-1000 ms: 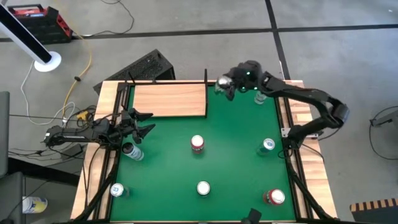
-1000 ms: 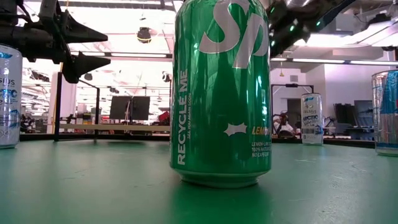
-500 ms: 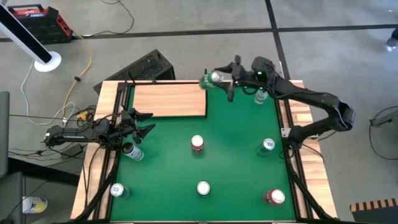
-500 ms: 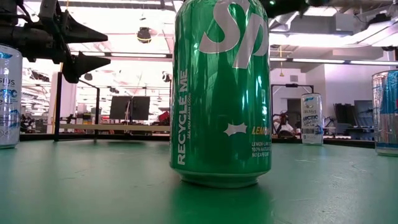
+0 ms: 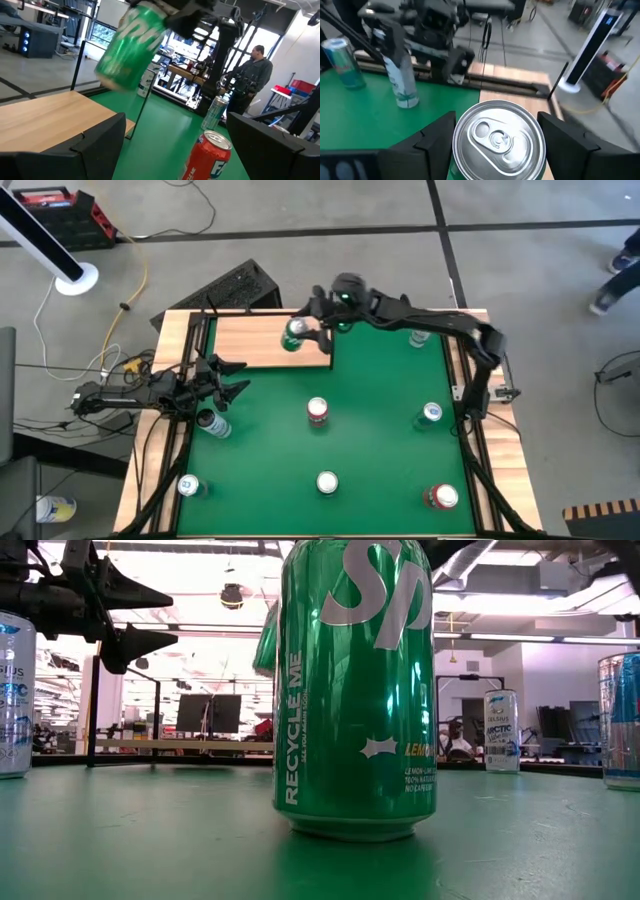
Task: Place canned beverage on shelf
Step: Put the top green soda can on the shelf, then put the green soda can aligned with the other green soda can on the shelf
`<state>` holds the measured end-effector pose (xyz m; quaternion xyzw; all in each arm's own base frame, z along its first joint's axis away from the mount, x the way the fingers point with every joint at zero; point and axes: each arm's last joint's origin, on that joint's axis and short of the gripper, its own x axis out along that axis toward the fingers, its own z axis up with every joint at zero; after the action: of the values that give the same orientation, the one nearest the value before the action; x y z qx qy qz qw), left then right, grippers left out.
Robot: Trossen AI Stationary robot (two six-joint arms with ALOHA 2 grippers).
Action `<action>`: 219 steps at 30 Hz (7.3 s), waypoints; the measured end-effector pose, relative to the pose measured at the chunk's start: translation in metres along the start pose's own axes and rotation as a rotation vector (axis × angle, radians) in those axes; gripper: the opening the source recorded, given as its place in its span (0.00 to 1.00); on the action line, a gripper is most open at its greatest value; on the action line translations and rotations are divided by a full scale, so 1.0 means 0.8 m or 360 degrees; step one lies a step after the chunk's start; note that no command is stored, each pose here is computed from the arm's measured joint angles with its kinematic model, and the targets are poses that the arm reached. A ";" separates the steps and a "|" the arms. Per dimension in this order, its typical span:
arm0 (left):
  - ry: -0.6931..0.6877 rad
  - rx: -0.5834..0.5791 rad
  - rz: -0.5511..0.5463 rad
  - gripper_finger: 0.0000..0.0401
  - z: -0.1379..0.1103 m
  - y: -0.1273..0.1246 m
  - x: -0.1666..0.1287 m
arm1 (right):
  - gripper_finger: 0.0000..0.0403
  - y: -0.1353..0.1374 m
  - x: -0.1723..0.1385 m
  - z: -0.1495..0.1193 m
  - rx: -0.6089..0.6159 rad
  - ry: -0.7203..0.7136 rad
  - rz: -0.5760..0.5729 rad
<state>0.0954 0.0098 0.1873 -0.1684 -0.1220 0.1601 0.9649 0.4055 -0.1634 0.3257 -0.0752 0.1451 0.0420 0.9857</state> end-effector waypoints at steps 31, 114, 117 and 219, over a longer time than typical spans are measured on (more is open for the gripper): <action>0.0035 -0.0008 0.0013 0.83 -0.003 0.001 0.000 | 0.96 -0.031 0.059 -0.044 0.0152 0.0316 0.0158; 0.0201 0.0138 0.0066 0.83 -0.016 0.006 -0.001 | 0.69 -0.010 0.060 -0.055 0.0495 0.0739 -0.0630; 0.0201 0.0138 0.0066 0.83 -0.016 0.006 -0.001 | 0.69 -0.025 0.052 -0.061 0.0501 0.0760 -0.0663; 0.0296 -0.0020 -0.0192 0.83 -0.018 0.000 -0.002 | 0.86 0.514 -0.024 0.071 0.0015 0.0832 -0.0224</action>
<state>0.0984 0.0049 0.1740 -0.1809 -0.0427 0.0845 0.9789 0.3603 0.2496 0.3292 -0.0889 0.3892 -0.0482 0.9156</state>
